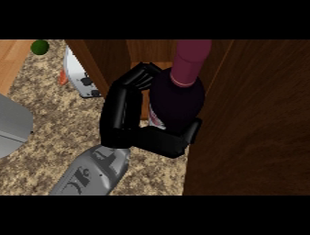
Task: Pick up the wine, place it into the cabinet and close the cabinet
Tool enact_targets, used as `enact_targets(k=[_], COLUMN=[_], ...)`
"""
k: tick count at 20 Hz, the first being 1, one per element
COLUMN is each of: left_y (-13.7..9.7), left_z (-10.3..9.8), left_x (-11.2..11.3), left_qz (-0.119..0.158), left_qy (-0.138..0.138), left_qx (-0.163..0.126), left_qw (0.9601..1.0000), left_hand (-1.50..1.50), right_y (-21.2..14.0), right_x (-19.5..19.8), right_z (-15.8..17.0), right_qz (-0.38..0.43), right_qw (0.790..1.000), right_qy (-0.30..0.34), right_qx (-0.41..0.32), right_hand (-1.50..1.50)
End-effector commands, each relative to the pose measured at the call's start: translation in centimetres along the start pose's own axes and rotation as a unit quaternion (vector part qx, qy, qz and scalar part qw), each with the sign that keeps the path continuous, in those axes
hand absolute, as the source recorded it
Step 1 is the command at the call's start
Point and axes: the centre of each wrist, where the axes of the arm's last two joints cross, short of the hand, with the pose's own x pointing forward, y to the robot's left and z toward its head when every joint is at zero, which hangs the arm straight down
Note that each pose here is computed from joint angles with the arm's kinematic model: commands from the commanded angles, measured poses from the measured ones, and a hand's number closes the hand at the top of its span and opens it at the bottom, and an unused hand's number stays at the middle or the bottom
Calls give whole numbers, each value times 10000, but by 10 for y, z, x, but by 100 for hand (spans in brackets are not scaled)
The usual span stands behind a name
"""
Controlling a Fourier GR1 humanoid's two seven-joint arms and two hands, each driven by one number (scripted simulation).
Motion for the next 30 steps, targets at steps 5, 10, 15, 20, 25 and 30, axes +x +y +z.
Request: enact_targets(k=[5, 10, 15, 20, 25, 30], left_y=[-4, -14, 1, -4, 4, 16], left_z=[-11, -1, -7, -14, -2, 1], left_x=[-15, -29, -47, -63, -76, -107], left_qz=[-220, -102, 96, -49, -500, -848], left_qy=[-84, 40, 22, 157, 101, -25], left_qx=[195, 282, 459, 486, 478, 614], left_qw=[9995, 9995, 9989, 9987, 9976, 9945], left_hand=[150, 150, 150, 150, 150, 150], right_y=[-8, -5, -7, -1, -8, 2], right_x=[15, 21, 9, 10, 22, 26], right_z=[22, 31, 25, 10, 16, 25], right_qz=[-146, -116, -145, -196, -141, -222], right_qw=[9992, 9995, 9995, 9992, 9995, 9992], right_qy=[-362, -249, -259, -353, -274, -314], right_qx=[91, 159, 91, 56, 65, 93], right_hand=[-150, -150, -150, -150, -150, -150])
